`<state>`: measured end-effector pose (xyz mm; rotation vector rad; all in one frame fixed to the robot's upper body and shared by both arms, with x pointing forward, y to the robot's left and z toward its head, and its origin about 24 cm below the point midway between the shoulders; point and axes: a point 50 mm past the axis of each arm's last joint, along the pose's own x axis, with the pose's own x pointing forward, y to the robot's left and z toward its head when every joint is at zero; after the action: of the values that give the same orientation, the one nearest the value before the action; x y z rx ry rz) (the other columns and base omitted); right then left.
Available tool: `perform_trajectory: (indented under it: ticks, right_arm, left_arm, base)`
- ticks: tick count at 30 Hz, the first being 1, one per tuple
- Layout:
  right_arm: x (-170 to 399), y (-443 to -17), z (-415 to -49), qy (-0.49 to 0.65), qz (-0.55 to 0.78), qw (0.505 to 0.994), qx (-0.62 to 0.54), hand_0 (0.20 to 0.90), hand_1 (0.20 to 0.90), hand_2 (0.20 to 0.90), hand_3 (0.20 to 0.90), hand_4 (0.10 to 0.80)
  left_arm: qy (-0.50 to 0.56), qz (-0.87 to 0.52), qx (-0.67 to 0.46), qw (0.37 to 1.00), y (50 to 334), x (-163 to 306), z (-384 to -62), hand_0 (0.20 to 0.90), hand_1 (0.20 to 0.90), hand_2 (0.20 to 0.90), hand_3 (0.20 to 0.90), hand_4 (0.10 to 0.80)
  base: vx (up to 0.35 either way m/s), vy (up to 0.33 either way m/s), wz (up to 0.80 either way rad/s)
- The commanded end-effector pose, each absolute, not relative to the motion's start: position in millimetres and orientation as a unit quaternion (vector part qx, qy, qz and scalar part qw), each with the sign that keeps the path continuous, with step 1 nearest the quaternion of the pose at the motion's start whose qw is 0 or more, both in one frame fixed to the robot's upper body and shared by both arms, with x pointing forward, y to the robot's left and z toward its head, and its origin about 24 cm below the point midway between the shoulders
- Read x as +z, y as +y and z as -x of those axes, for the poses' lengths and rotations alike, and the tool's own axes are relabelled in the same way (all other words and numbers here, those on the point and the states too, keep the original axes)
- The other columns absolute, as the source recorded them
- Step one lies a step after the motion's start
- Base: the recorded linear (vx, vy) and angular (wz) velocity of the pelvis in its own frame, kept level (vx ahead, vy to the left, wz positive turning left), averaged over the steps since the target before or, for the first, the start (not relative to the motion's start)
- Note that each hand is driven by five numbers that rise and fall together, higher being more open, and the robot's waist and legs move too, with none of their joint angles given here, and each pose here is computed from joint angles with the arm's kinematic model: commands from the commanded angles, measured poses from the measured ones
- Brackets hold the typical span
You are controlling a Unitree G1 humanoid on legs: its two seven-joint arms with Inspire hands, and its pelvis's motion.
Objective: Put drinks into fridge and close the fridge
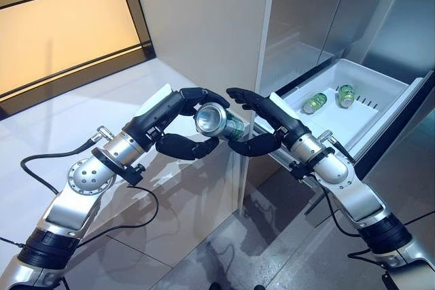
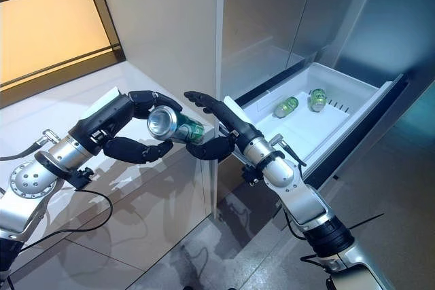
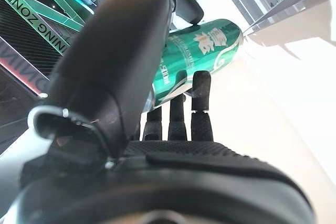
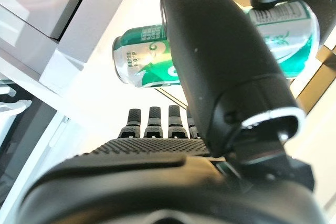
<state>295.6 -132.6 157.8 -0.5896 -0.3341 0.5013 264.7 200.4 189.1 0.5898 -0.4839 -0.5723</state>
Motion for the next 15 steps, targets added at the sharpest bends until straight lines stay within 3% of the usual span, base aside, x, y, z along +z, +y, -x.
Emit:
perform_trajectory:
  ticks: [1, 15]
  right_arm:
    - [198.0, -116.8, -304.9, -0.242, 0.298, 0.893, 0.235, 0.900, 0.900, 0.900, 0.900, 0.800]
    - [188.6, -107.8, -310.6, -0.212, 0.335, 0.879, 0.264, 0.900, 0.900, 0.900, 0.900, 0.800]
  left_arm:
    - [-0.451, -0.192, -0.288, 0.823, 173.3, 276.8, -252.6, 0.300, 0.300, 0.300, 0.200, 0.100]
    - [-0.454, -0.174, -0.307, 0.818, 167.5, 280.2, -253.1, 0.300, 0.300, 0.300, 0.200, 0.100]
  base:
    - [0.000, 0.000, 0.00]
    - [0.000, 0.000, 0.00]
